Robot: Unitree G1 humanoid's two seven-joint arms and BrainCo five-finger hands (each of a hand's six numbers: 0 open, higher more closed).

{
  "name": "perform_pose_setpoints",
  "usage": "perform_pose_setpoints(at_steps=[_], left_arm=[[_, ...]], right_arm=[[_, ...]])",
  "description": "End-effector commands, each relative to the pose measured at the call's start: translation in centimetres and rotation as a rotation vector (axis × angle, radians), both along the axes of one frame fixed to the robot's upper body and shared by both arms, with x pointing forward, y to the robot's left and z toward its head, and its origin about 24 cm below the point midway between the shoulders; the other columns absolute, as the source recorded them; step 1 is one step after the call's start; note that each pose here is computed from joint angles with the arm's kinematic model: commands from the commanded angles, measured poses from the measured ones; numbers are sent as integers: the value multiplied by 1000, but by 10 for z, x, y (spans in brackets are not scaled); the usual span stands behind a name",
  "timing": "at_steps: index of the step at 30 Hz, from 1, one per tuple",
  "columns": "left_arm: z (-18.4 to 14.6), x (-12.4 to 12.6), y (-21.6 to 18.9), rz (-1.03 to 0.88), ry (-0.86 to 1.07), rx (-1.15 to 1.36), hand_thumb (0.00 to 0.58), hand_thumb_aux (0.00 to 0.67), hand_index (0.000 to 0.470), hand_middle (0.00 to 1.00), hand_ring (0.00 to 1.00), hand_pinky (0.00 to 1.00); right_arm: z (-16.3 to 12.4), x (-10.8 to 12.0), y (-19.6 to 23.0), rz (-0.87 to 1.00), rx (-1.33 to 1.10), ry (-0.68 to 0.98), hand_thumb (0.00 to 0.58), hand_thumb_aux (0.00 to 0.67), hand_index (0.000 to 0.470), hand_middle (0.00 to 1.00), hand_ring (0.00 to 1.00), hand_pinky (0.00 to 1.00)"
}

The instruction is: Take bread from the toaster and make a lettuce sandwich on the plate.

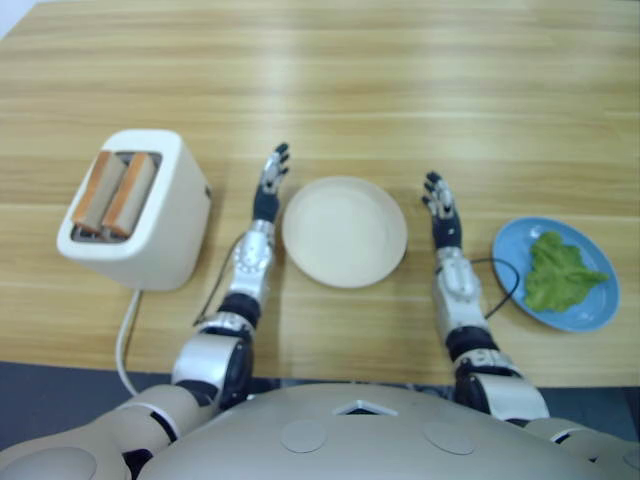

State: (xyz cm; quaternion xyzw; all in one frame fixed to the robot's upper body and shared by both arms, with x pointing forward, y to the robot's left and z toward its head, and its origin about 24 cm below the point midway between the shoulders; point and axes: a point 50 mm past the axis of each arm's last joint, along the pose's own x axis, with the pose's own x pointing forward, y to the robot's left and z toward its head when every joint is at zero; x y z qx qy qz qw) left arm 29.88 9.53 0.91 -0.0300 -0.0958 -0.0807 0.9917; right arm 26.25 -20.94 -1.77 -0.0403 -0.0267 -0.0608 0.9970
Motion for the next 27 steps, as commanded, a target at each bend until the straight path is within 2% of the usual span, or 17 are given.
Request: perform_pose_setpoints(at_steps=[1,3,7,12,14,16,20,22,27], left_arm=[[-4,-2,1,-7,20,16,0,0,0,0,0,0],[8,-1,2,-35,-49,42,0,0,0,0,0,0],[85,-9,18,-95,-339,93,0,0,0,0,0,0],[194,-52,66,-185,-503,65,0,0,0,0,0,0],[223,-70,90,-232,-495,24,0,0,0,0,0,0],[242,-83,112,-222,-483,86,0,0,0,0,0,0],[250,-97,169,33,-357,419,0,0,0,0,0,0],[240,-101,191,128,-246,599,0,0,0,0,0,0],[202,-102,229,229,19,845,0,0,0,0,0,0]], right_arm=[[-8,-3,4,25,2,48,0,0,0,0,0,0],[-8,-3,6,27,6,48,0,0,0,0,0,0],[-12,-4,9,28,24,60,0,0,0,0,0,0],[-14,-5,15,34,37,66,0,0,0,0,0,0],[-15,-5,17,34,42,69,0,0,0,0,0,0],[-16,-6,20,37,46,71,0,0,0,0,0,0],[-18,-7,23,38,50,76,0,0,0,0,0,0],[-19,-8,23,36,51,77,0,0,0,0,0,0],[-20,-11,21,27,54,79,0,0,0,0,0,0]])
